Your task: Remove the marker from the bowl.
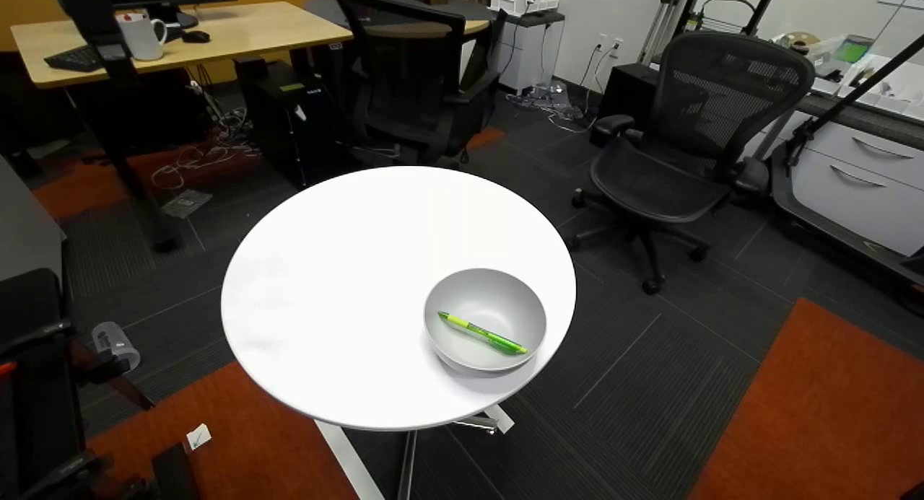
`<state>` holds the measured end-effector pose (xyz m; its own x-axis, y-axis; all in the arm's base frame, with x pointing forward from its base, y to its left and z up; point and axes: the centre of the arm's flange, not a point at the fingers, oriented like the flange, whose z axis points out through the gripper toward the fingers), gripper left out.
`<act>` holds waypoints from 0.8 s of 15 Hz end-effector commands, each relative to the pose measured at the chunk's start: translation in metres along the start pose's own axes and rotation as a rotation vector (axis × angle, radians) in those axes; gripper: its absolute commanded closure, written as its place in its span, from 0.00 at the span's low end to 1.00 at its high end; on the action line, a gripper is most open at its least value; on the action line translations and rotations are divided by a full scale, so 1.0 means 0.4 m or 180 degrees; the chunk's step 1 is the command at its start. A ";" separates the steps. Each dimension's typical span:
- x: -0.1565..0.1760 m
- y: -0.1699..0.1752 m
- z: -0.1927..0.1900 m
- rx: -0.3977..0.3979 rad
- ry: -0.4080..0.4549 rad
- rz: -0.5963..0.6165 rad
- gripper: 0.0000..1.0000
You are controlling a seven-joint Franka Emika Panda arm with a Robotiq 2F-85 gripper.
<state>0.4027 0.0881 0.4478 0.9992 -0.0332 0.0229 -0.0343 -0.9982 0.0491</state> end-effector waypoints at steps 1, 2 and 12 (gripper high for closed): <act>0.091 0.170 0.000 0.0017 0.0112 0.0639 0.00; 0.112 0.219 0.006 0.0020 0.0151 0.0815 0.00; 0.405 0.516 0.100 -0.0053 0.0617 0.2519 0.00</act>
<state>0.5146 -0.1102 0.4312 0.7447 -0.6346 0.2067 -0.6397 -0.7670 -0.0502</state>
